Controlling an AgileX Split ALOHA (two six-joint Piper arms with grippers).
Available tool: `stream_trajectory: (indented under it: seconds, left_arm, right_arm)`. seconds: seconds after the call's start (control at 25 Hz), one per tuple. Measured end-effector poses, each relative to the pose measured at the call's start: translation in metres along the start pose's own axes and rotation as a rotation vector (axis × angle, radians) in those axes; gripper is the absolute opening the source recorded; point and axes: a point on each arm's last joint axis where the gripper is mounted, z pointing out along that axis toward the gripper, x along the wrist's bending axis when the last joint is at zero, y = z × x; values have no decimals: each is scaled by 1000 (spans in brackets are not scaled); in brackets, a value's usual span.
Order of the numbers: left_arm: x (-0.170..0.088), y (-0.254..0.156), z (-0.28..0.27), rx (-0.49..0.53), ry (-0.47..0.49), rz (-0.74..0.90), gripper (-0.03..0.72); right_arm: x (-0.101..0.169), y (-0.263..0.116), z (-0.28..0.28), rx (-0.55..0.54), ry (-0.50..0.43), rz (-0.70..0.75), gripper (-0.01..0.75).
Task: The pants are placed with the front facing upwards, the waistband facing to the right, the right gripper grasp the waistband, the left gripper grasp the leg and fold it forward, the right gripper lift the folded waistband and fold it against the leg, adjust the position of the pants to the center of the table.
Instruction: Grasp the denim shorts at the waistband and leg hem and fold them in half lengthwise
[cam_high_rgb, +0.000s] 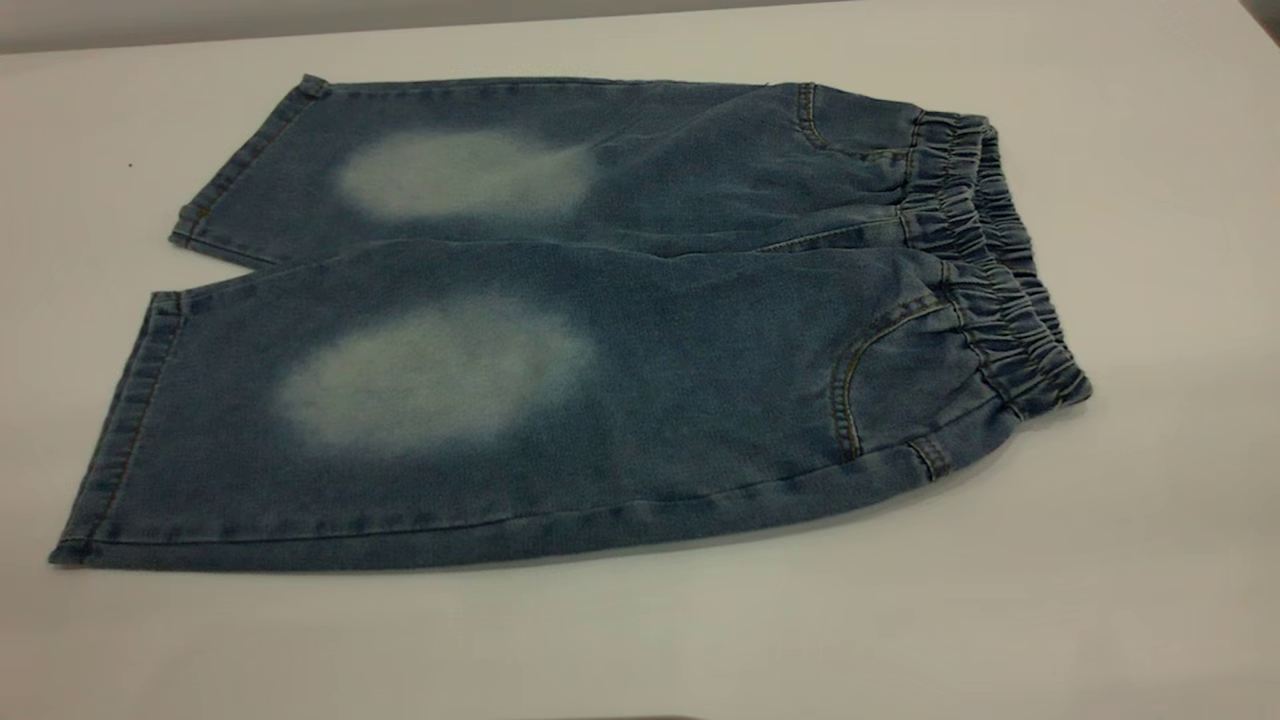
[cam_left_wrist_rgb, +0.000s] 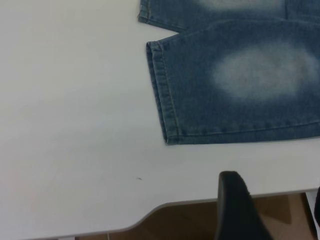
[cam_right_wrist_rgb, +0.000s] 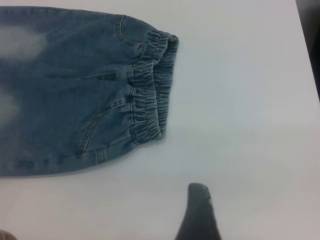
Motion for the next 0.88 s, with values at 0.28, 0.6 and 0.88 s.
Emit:
stream_trajectory:
  seconds: [0.28,0.6,0.88]
  left_arm:
    - [-1,1,0,-12,-12,-22,337]
    - [-4,18,-3,-25,-42,-76,341]
    - [-3,63,44,113,-79,72,482]
  right_arm:
    - [2,0,0,-2,21,13,473]
    - [11,13,15,126,124,187,501]
    - [17,45,66,286,230,220,579]
